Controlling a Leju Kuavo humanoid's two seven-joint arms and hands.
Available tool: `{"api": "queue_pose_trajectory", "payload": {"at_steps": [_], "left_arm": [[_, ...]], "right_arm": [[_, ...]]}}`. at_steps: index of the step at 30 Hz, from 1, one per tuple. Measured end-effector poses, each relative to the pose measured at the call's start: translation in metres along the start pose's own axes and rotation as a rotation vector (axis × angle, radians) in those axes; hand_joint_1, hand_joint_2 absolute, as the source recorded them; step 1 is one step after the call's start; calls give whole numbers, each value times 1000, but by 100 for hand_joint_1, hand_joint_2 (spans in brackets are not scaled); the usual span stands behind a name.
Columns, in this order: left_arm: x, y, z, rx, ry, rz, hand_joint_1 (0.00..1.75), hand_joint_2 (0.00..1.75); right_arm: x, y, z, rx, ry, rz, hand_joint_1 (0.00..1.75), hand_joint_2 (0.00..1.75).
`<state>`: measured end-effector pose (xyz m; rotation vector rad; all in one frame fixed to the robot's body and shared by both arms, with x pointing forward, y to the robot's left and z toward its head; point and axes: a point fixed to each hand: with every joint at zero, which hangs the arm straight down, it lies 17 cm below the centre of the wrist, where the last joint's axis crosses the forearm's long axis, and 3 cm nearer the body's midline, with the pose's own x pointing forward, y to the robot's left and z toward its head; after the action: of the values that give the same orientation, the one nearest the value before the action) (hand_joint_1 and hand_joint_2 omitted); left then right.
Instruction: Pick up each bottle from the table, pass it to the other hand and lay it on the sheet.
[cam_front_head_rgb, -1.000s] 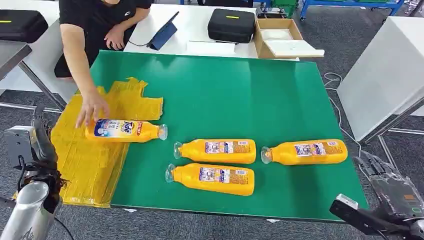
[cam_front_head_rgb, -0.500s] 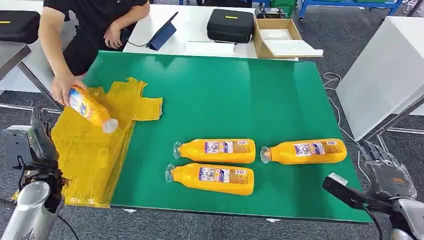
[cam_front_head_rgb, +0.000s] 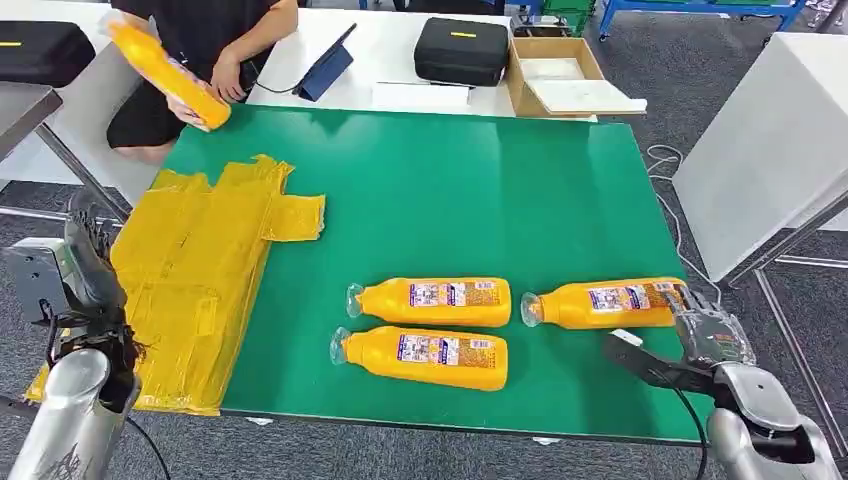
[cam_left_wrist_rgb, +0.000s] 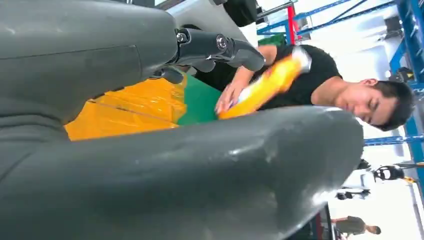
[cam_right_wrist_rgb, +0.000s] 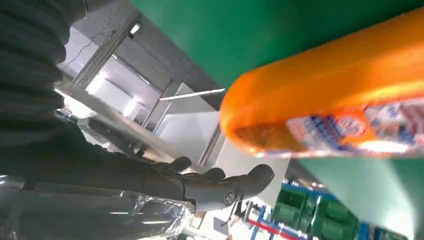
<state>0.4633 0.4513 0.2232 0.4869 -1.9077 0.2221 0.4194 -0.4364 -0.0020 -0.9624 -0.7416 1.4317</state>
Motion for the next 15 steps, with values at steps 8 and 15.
{"api": "queue_pose_trajectory", "payload": {"at_steps": [8,15], "left_arm": [[-3,-2,-4,-2,6,17,0,0],[-6,0,-2,4,10,32,0,0]], "right_arm": [[14,-4,-19,-16,-32,80,0,175],[19,-2,-22,-14,-27,126,0,175]]}}
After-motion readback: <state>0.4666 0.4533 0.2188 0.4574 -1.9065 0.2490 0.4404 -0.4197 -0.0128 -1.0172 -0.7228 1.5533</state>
